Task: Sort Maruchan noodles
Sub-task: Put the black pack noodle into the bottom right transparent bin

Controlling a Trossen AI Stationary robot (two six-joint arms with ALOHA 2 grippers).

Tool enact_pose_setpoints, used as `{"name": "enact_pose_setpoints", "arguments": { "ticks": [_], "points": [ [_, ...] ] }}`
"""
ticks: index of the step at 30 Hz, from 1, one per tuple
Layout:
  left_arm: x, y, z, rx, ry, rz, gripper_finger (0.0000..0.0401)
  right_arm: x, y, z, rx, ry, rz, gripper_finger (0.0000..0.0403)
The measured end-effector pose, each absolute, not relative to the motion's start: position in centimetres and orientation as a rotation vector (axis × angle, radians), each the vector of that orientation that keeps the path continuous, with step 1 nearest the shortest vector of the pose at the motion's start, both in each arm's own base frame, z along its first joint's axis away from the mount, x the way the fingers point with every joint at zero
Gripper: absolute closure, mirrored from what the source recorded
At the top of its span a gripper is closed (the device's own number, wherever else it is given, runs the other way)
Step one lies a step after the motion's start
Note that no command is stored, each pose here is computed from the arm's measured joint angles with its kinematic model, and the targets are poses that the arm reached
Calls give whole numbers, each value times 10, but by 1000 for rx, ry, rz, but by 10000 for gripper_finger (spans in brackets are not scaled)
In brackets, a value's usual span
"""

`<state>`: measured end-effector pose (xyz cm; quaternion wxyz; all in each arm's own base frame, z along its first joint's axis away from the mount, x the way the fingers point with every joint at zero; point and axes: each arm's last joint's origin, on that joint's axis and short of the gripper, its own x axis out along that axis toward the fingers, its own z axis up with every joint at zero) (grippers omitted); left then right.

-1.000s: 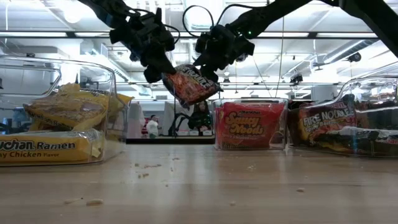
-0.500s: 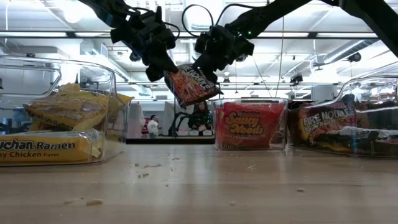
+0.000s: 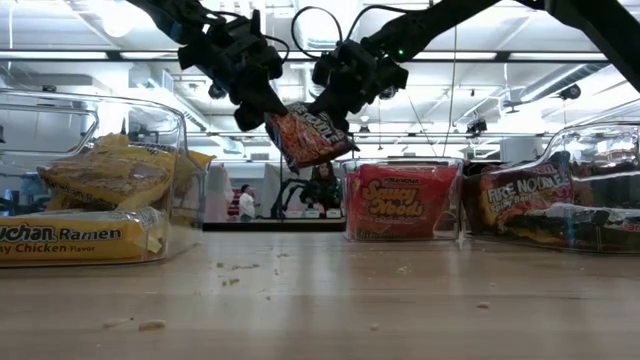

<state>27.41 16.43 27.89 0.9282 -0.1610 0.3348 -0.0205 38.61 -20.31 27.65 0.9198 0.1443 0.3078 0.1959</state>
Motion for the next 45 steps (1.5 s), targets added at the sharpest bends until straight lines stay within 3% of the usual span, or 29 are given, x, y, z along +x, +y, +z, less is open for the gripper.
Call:
{"name": "enact_pose_setpoints", "arguments": {
  "ticks": [17,24,34,38,45],
  "points": [
    [271,167,288,-389,709,-16,215,384,-203,272,318,694,349,280],
    [266,176,308,-352,710,53,207,376,-198,283,349,712,340,280],
    [261,182,280,-285,807,251,207,362,-186,313,366,732,293,278],
    [256,191,271,-280,810,428,207,355,-174,338,269,824,160,278],
    [248,204,260,-261,741,469,207,336,-155,352,252,1140,-129,278]
  ]
}}
